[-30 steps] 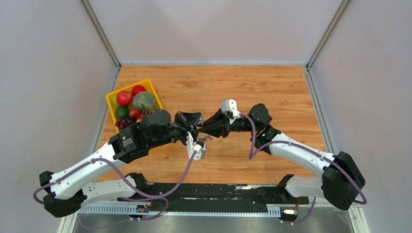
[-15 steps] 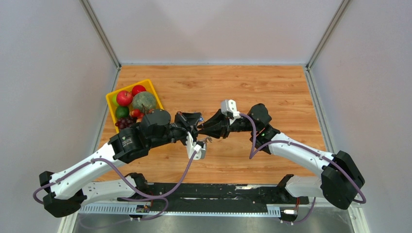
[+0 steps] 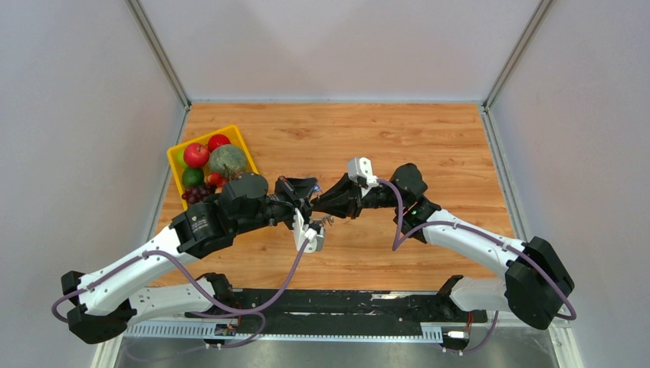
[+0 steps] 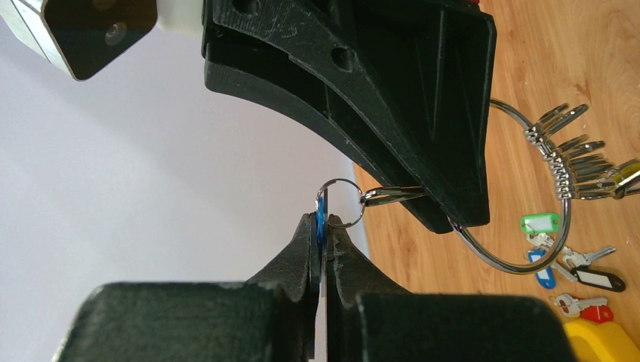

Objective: Remove the keys from the keyring

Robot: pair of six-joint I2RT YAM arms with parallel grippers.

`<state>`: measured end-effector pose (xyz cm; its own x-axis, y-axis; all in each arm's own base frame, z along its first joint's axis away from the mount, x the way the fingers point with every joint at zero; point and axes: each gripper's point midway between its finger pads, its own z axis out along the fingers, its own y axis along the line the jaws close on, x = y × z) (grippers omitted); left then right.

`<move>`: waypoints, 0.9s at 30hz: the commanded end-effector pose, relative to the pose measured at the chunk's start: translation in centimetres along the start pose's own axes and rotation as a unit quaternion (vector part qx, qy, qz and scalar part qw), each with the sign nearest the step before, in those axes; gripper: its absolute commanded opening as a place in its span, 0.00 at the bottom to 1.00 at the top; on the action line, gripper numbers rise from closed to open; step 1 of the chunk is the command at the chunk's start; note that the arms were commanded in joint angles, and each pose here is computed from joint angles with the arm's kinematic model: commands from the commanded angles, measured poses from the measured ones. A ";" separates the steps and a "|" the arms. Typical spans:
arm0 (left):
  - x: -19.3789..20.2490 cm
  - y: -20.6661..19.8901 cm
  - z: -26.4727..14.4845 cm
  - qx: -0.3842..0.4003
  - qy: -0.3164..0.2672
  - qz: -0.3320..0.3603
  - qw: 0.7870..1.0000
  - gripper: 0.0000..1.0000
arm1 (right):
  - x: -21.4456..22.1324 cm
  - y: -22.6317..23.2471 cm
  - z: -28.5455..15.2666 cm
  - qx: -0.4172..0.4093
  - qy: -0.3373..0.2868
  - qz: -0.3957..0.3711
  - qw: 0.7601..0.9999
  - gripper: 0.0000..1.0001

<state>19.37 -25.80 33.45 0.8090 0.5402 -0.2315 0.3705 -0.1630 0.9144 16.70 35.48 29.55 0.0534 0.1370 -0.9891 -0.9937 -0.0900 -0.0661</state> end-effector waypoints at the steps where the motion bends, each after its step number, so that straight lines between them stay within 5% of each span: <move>1: -0.7 1.9 -0.7 -0.036 -0.017 -0.001 0.999 0.00 | -1.9 0.0 0.3 -0.012 -0.021 -0.021 0.999 0.13; 12: -0.6 1.5 -0.7 -0.033 -0.016 -0.005 0.999 0.00 | -2.1 -0.8 0.3 0.013 -0.020 -0.006 1.000 0.00; 27: 0.2 -3.4 1.3 0.009 -0.012 -0.063 0.998 0.00 | 1.2 -6.7 -2.1 0.210 0.019 0.194 0.958 0.00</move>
<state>20.25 -25.30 30.44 0.7590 0.5936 -0.2675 0.4237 -0.1383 0.8952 20.60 34.92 27.24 -0.2415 0.0605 -0.9685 -0.9603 0.1285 0.2475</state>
